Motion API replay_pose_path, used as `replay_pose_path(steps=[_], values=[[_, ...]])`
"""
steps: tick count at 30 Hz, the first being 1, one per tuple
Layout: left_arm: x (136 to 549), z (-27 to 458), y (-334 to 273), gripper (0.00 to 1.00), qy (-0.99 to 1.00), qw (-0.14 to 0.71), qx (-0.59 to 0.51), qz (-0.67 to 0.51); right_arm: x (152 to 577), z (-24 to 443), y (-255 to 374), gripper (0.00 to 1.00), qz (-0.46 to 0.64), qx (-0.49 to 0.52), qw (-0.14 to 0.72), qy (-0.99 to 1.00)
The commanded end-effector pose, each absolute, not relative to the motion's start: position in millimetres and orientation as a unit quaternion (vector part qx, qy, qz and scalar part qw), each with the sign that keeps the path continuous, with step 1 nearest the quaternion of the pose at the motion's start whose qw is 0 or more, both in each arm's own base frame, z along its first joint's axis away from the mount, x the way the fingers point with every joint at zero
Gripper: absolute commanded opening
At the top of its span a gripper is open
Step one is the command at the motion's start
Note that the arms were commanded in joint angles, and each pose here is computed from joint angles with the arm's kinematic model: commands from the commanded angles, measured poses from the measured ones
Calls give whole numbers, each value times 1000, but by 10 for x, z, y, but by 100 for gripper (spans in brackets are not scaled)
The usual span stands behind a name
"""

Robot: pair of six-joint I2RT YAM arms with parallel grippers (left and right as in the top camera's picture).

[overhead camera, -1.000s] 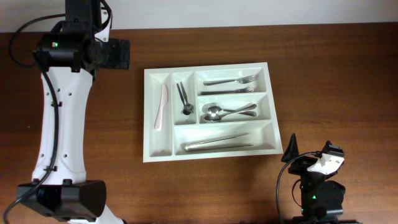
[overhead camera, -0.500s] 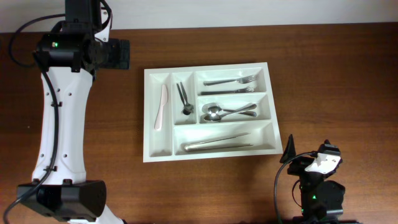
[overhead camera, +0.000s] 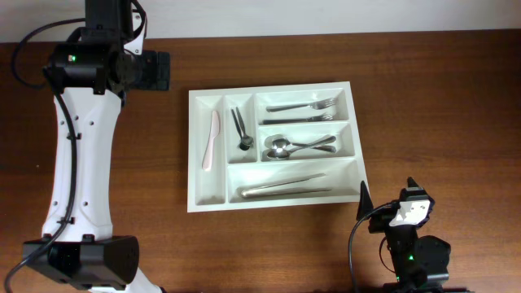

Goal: Pack container

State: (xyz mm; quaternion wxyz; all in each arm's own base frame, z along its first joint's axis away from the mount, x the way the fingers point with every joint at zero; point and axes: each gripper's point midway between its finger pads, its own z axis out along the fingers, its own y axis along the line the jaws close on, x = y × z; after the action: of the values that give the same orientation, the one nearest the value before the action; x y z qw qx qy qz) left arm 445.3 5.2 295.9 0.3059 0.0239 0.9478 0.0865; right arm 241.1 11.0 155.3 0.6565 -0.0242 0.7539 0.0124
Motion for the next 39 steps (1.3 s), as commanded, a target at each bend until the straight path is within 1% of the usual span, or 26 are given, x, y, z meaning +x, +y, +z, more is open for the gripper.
replay_pose_path(steps=[1,15,18,21,24,28,31,35,39], values=[[4446,3014,70,99,946,313,15,87,2409,1539,127,99,14,-32,658,753],[4437,3011,79,99,946,312,14,88,2409,1539,127,99,14,-32,658,753],[4363,3165,77,99,940,329,13,87,2409,1539,127,99,14,-32,658,753],[4155,3548,54,99,924,374,12,83,2409,1539,127,99,14,-32,658,753],[3818,4028,18,99,899,432,12,77,2409,1539,127,99,14,-32,658,753],[3186,4678,-1,99,852,519,10,65,2409,1539,127,99,14,-32,658,753],[2668,5055,52,99,815,577,2,59,2409,1539,127,99,14,-32,658,753],[1986,5408,123,99,765,642,-8,52,2409,1539,127,99,14,-32,658,753],[1373,5582,187,99,721,692,-16,46,2409,1539,127,99,14,-32,658,753]])
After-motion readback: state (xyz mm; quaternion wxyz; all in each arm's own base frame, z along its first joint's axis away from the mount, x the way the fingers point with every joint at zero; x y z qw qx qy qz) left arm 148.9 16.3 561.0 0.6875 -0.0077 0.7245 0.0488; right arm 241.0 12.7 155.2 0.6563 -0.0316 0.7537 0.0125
